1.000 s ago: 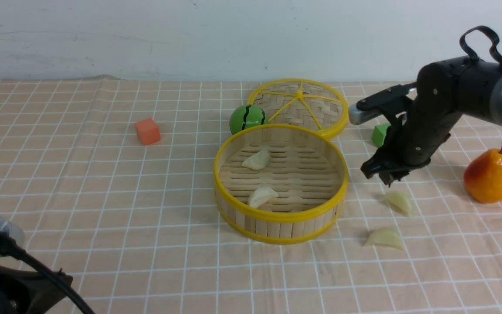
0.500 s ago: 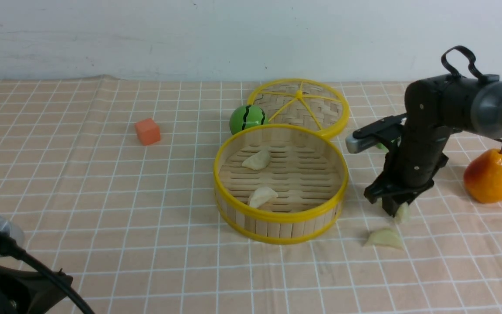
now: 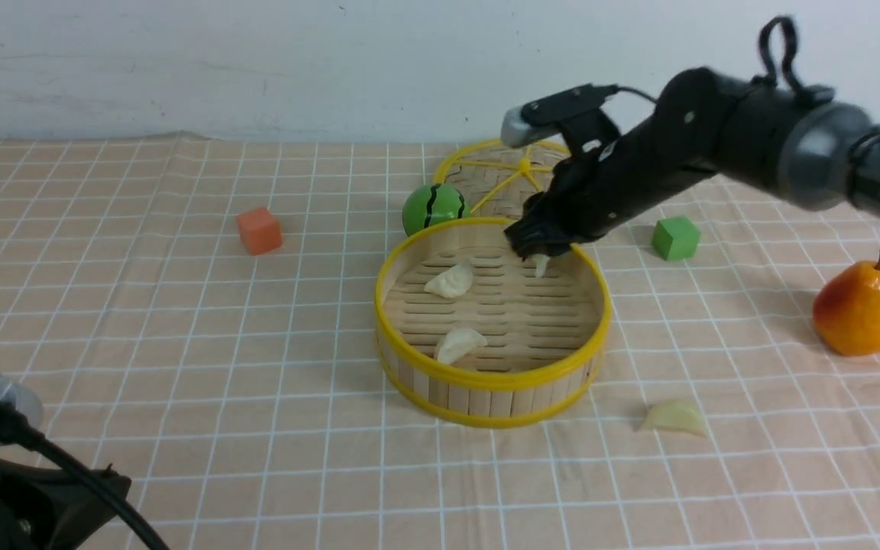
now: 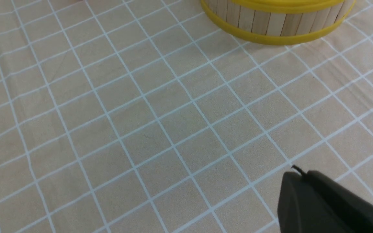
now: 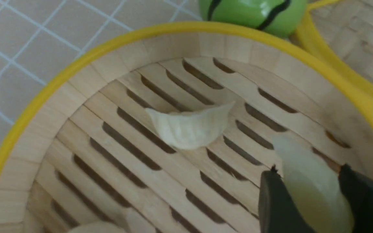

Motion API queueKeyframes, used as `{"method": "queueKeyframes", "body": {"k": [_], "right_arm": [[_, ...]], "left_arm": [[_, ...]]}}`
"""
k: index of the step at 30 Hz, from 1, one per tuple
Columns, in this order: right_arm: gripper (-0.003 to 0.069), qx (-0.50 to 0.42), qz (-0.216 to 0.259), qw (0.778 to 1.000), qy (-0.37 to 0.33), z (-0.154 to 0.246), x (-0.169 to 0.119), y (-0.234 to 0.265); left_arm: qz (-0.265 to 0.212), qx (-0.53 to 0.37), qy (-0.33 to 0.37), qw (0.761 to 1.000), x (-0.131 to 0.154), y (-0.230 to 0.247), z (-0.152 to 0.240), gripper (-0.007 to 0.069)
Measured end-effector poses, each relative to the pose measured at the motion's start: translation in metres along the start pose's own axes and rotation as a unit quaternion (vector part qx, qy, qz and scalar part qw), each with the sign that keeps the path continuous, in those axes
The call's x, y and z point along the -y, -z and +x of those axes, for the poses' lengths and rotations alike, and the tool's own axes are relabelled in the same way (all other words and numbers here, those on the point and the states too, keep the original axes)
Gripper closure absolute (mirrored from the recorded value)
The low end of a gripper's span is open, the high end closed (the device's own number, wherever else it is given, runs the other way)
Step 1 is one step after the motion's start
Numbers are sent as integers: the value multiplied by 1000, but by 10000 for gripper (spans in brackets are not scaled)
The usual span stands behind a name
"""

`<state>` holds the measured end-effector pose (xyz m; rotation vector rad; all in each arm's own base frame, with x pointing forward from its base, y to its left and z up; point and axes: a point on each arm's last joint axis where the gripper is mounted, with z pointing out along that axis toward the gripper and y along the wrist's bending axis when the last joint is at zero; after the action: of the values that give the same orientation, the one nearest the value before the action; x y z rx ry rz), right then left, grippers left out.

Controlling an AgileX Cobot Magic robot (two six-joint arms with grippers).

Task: Put the dumplings into the steamer on the table with the brown tablecloth.
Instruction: 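Place the dumpling in the bamboo steamer basket with the right gripper, then reach for and grasp a dumpling lying on the table beside the steamer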

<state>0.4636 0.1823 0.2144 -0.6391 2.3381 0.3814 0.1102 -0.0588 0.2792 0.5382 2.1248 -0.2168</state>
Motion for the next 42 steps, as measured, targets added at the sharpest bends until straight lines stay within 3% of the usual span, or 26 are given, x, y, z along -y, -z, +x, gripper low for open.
{"method": "queueKeyframes", "body": {"k": [2, 5, 6, 9, 12, 16, 19, 23, 27, 34, 38, 42], "right_arm": [[398, -9, 3, 1000, 2, 11, 3, -21], [280, -12, 3, 1000, -2, 15, 4, -27], [280, -11, 3, 1000, -1, 15, 4, -27], [126, -23, -17, 1000, 5, 2, -5, 1], [70, -19, -25, 999, 30, -20, -15, 51], [90, -33, 1, 997, 65, -33, -17, 123], [115, -70, 12, 996, 47, -27, -9, 132], [158, -201, 25, 979, -19, 14, 11, 107], [177, -315, 29, 947, -61, 65, 19, 62], [195, -343, 43, 938, -40, 92, 18, 23], [263, -353, 40, 934, -37, 93, 16, 23], [276, -371, 36, 927, -35, 88, 15, 28]], "left_arm": [[-1, -3, 0, 1000, 0, 0, 1, 627], [-1, -7, 0, 1000, 0, 0, 1, 624], [-1, -7, 0, 1000, 0, 0, 1, 624], [-1, -14, 3, 1000, 0, 0, 3, 622], [0, -22, 6, 1000, 0, 0, 4, 621], [1, -21, 7, 1000, 0, 0, 4, 619], [2, -19, 8, 1000, 0, 0, 3, 617], [2, -17, 9, 1000, 0, 0, 3, 612], [8, -11, 17, 1000, 2, 0, 2, 608], [10, -11, 19, 1000, 2, 0, 2, 604], [10, -12, 20, 1000, 2, 0, 2, 598], [10, -12, 20, 1000, 2, 0, 2, 596]]}}
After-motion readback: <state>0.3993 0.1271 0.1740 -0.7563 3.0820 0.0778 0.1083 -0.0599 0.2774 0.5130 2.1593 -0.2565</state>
